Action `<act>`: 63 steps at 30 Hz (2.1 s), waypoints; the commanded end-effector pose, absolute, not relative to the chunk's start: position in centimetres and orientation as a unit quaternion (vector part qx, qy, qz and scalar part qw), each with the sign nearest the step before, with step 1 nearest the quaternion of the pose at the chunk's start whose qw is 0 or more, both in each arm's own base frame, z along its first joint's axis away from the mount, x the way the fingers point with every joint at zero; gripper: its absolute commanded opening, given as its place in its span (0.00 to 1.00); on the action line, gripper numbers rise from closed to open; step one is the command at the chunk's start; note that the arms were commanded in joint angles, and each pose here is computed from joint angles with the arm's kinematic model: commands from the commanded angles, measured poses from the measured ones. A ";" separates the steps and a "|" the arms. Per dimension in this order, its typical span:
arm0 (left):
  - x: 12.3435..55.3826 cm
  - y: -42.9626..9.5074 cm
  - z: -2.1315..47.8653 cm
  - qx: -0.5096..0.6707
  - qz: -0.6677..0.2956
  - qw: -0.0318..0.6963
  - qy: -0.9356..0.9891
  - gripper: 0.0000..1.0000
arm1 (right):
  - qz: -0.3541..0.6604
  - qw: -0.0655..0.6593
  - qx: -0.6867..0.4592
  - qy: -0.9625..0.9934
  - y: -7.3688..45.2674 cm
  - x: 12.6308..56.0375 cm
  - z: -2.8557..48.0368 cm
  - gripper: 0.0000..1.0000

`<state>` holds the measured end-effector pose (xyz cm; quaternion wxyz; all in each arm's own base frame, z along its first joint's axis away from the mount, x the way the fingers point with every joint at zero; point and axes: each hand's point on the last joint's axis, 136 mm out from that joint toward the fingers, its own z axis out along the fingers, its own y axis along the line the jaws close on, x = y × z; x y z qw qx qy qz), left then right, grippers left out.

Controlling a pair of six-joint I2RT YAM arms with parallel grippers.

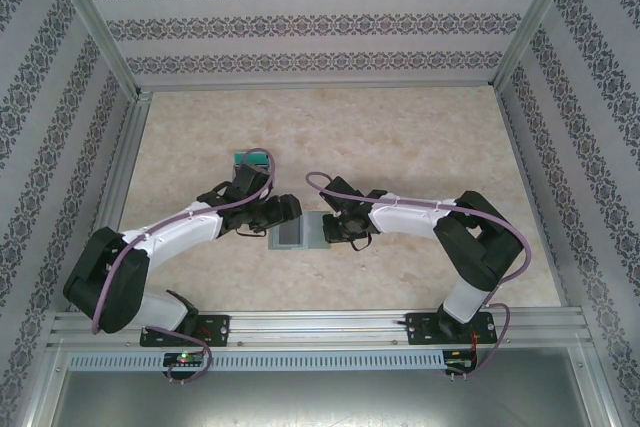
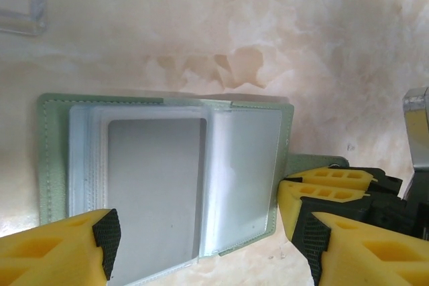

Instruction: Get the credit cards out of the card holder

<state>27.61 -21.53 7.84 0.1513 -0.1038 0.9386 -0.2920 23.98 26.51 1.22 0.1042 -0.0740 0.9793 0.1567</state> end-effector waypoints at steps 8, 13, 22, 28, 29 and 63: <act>26.9 -21.6 5.0 -0.101 -0.281 0.110 0.948 0.74 | 0.149 0.094 -0.069 0.982 26.4 23.6 -0.3 0.19; 26.7 -20.7 4.7 -0.109 -0.260 0.114 0.953 0.74 | 0.149 0.093 -0.068 0.982 26.4 23.6 -0.3 0.19; 26.4 -21.0 4.0 -0.108 -0.265 0.101 0.953 0.73 | 0.150 0.091 -0.069 0.982 26.5 23.6 -0.5 0.19; 26.4 -22.0 3.7 -0.102 -0.289 0.091 0.947 0.74 | 0.150 0.092 -0.070 0.982 26.6 23.6 -0.4 0.19; 26.4 -22.0 3.6 -0.103 -0.288 0.088 0.948 0.73 | 0.150 0.092 -0.070 0.982 26.6 23.6 -0.4 0.19; 27.4 -28.8 9.8 -0.025 -0.438 0.098 0.893 0.78 | 0.145 0.098 -0.062 0.983 26.2 23.7 -0.4 0.19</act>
